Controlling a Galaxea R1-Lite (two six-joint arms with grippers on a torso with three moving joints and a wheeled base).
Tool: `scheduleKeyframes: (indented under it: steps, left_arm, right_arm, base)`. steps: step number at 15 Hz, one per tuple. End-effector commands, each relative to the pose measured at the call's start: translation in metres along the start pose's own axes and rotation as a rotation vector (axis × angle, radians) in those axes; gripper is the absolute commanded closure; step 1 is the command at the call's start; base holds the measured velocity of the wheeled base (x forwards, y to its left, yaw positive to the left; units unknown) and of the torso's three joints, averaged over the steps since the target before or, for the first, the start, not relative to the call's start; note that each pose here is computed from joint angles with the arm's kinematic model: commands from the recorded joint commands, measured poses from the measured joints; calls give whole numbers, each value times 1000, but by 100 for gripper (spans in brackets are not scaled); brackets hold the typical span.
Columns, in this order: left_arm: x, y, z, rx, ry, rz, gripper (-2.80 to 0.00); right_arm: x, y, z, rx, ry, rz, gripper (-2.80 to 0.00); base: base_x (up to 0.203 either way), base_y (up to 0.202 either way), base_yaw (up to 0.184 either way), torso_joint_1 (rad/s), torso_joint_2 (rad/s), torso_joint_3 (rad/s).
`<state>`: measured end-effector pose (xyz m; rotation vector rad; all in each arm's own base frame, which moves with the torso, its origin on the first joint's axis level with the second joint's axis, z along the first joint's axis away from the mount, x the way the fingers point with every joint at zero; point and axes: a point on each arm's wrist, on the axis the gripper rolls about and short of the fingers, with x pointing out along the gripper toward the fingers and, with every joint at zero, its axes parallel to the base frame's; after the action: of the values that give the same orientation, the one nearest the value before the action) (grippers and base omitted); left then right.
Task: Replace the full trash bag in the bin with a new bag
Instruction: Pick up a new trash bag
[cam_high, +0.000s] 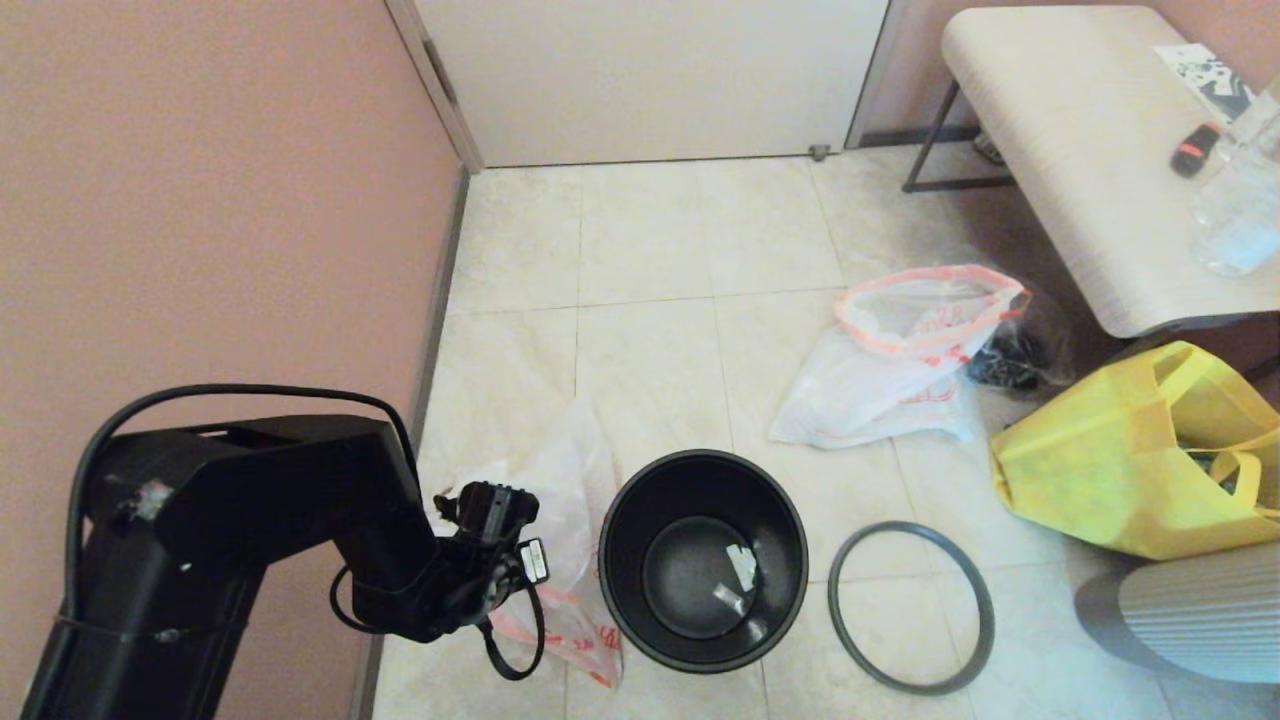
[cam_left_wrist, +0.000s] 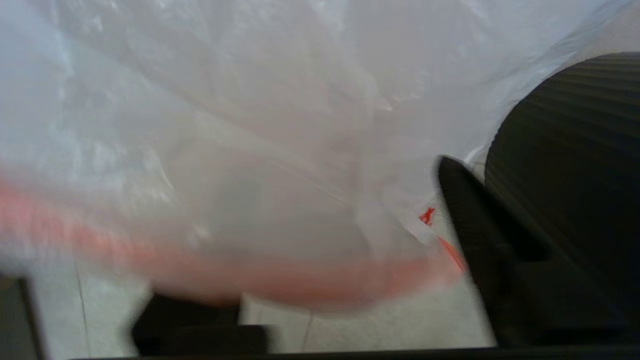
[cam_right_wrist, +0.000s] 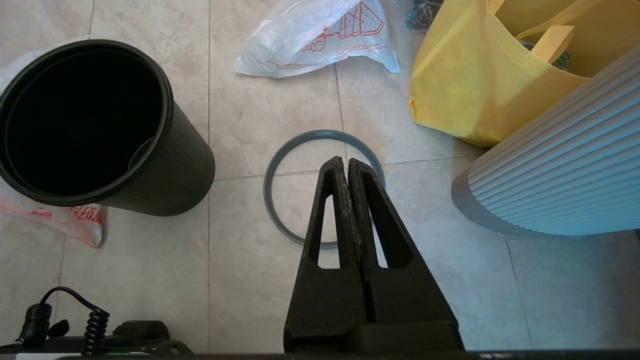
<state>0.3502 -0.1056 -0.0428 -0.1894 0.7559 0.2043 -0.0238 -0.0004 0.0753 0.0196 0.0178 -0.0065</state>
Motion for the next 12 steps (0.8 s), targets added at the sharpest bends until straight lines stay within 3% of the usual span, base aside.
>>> scheduleKeyframes:
  steps: [1,7,12]
  left_arm:
    - [4,-1,-1,-3,-11,-4,0]
    - [-2,-2,11,-7,-56,-26,0]
    - [-89,7,44,-14,-166,-92,0]
  right_arm:
    - [0,0,0,0,2,0,0]
    - [0,0,0,0,2,0,0]
    - [0,0,0,0,2,0,0]
  base:
    - [0,0,0,0,0,0]
    - [0,0,0,0,0,0]
    - [0,0,0,0,0,0]
